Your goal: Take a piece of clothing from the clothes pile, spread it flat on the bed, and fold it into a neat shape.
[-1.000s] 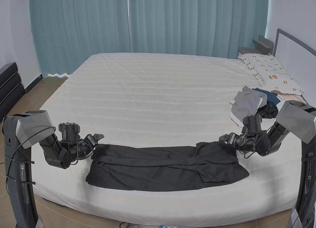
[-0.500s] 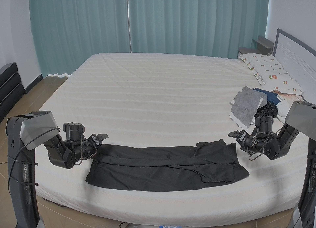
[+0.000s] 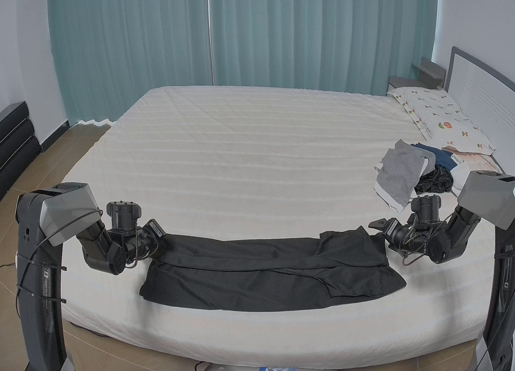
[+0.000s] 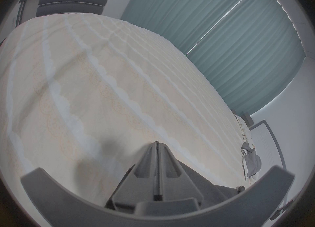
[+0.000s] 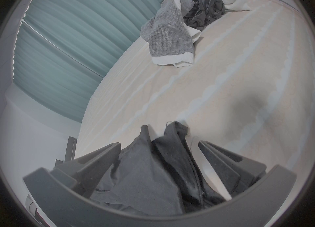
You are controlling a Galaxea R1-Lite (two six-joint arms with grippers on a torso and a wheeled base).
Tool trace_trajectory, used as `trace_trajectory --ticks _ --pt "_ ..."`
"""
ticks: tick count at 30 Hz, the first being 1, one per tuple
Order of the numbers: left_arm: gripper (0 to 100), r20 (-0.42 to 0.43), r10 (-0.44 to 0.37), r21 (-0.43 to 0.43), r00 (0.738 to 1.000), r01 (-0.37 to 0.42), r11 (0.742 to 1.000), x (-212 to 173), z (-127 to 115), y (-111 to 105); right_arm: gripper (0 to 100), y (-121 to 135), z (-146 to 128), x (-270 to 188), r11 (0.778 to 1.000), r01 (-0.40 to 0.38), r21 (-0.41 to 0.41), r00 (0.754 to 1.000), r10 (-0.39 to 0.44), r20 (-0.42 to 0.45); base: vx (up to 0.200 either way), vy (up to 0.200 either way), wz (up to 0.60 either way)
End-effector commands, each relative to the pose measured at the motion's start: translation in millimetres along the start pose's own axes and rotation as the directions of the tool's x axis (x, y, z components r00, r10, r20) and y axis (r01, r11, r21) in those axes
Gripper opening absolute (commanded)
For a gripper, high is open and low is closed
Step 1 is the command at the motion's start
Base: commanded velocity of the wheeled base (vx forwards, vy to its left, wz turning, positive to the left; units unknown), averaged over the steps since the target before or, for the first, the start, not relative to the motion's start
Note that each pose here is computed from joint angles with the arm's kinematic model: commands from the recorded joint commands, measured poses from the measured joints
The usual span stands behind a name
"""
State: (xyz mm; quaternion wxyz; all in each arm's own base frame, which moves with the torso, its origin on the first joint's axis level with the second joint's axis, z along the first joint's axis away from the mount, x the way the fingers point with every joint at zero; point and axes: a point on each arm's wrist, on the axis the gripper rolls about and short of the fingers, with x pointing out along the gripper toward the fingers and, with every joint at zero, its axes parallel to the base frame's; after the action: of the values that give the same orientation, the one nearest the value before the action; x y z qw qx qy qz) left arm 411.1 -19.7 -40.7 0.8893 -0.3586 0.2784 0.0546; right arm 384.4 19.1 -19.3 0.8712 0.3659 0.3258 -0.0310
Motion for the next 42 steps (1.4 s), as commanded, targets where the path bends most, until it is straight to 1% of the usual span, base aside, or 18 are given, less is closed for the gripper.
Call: trace_trajectory --ticks 1,6,7,14,20,24,28,31,39,40,42 --pt "0 -0.002 0.008 -0.005 1.0 -0.009 1.0 1.3 -1.2 2.1 100 -3.3 -1.1 16.1 1.0 -0.002 -0.002 1.0 0.002 -0.001 0.0 0.0 0.0" --pt "0 -0.002 0.008 -0.005 1.0 -0.009 1.0 1.3 -1.2 2.1 100 -2.1 0.5 18.1 1.0 -0.008 -0.003 1.0 0.008 0.005 0.0 0.0 0.0" --pt "0 -0.002 0.008 -0.005 1.0 -0.009 1.0 1.3 -1.2 2.1 0 -3.0 0.6 18.3 1.0 -0.006 -0.002 1.0 0.006 0.005 0.0 0.0 0.0" --pt "0 0.0 0.013 -0.006 1.0 -0.013 1.0 0.9 -1.2 3.0 0 -4.1 1.7 20.0 1.0 -0.005 -0.003 1.0 0.005 0.009 0.0 0.0 0.0" --pt "0 0.007 0.015 -0.01 1.0 -0.015 1.0 1.0 1.2 4.4 0 -5.2 10.9 21.0 1.0 -0.009 0.012 0.999 0.009 0.038 0.0 0.0 0.0" --pt "0 0.013 0.019 -0.014 1.0 -0.019 1.0 0.5 3.7 6.2 0 -7.5 23.7 21.2 0.999 -0.014 0.029 0.997 0.012 0.078 0.0 0.0 0.0" --pt "0 0.014 0.022 -0.016 1.0 -0.021 1.0 0.3 4.3 7.4 0 -10.6 28.5 22.6 0.999 -0.023 0.043 0.994 0.019 0.103 0.0 0.0 0.0" --pt "0 0.014 0.022 -0.015 1.0 -0.021 1.0 -0.1 4.4 7.3 0 -11.7 27.8 24.8 0.998 -0.035 0.057 0.993 0.028 0.113 0.0 0.0 0.0" --pt "0 0.005 0.024 -0.013 1.0 -0.024 1.0 -1.2 2.7 6.9 0 -15.2 25.5 29.9 0.998 -0.028 0.056 0.994 0.022 0.107 0.0 0.0 0.0" --pt "100 0.004 0.025 -0.013 1.0 -0.025 1.0 -1.4 2.4 7.2 0 -15.6 25.1 30.2 0.998 -0.027 0.056 0.994 0.021 0.105 0.0 0.0 0.0" --pt "100 0.002 0.025 -0.011 1.0 -0.025 1.0 -1.9 1.8 6.9 0 -16.4 24.4 30.9 0.998 -0.025 0.056 0.994 0.019 0.103 0.0 0.0 0.0"
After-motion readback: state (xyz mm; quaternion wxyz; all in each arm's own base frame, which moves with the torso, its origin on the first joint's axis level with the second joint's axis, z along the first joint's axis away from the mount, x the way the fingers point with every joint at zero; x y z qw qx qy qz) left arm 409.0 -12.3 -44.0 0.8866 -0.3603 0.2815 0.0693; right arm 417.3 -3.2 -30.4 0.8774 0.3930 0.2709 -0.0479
